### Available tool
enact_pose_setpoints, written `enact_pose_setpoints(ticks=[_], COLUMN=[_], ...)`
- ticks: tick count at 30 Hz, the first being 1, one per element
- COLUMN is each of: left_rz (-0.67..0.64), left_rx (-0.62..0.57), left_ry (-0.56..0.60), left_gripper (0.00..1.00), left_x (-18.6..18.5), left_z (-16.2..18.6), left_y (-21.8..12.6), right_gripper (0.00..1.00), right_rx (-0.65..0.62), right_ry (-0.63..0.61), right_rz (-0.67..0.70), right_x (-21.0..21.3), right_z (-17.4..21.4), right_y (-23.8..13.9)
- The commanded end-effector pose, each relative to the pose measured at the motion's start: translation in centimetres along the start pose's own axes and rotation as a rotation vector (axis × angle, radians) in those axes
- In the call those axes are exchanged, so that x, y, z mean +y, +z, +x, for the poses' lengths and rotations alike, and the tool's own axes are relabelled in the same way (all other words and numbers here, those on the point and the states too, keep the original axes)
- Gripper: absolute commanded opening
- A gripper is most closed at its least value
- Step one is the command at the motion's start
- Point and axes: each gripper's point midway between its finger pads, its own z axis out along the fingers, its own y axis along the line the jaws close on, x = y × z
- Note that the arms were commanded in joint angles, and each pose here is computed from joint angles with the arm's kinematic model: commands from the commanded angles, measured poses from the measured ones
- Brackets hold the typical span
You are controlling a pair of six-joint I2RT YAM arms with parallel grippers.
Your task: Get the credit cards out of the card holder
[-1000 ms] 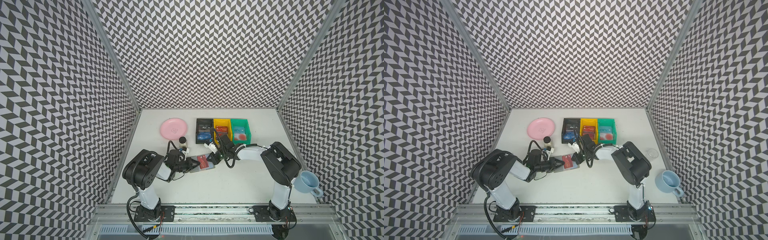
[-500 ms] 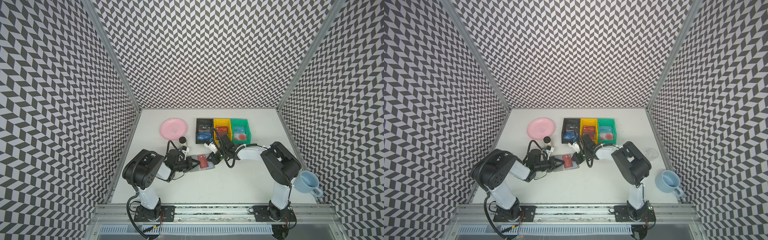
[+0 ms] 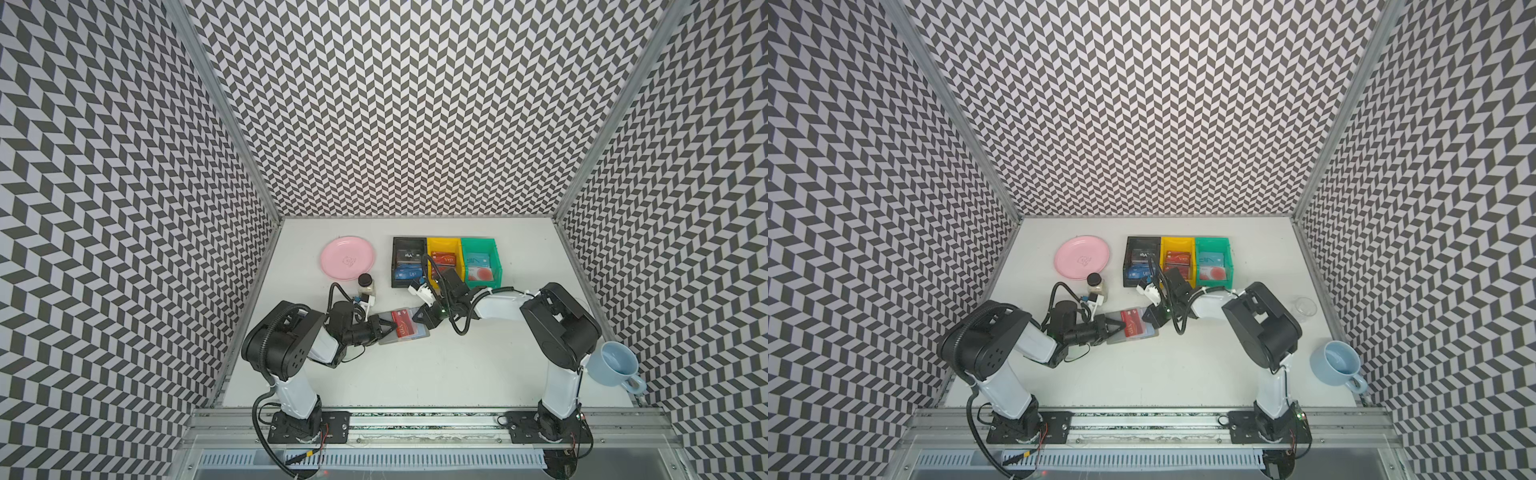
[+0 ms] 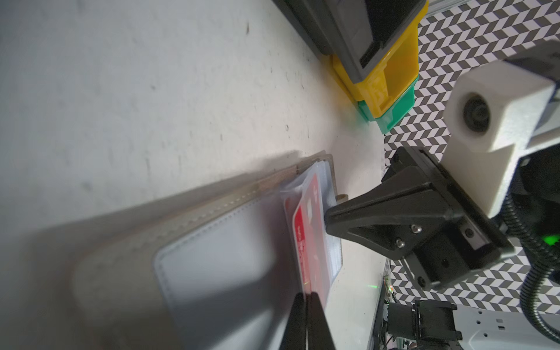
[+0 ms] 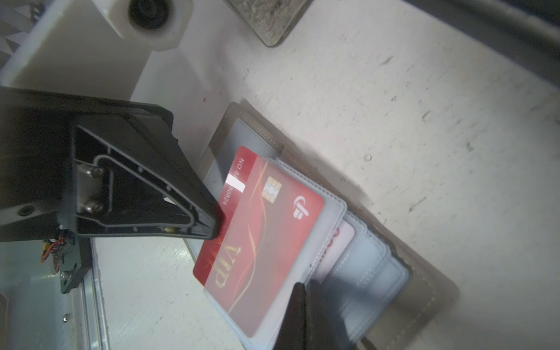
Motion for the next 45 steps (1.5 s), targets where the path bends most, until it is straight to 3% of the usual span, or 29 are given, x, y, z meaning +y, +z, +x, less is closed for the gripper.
enact_pose_setpoints(ticks=[1,9,31,45], left_rz=[-0.144,-0.172,-0.193,-0.132], left_rx=[0.045,0.025,-0.086,-0.193], left_ry=[-0.082,-0.079,0.020,0.088], left_gripper=[0.00,0.00,0.00,0.00], left_x=[4.1,4.4,0.4,-4.8], left_z=[2.6,2.9,0.3,-1.9], left_y=[-0.9,-2.8,-6.6,-9.5], right_gripper=[0.04,0.04,0.04,0.07], right_rx=[0.160,0.162,0.169,0.132], right_ry=[0.087,0.086,0.047,-0.004], right_rz=[0.056,0.056,0.032,0.083], right_x=[-2.0,-1.9,0.5,2.1], right_z=[5.6,5.4,4.0,1.5], right_y=[1.9,1.8,2.3,0.3])
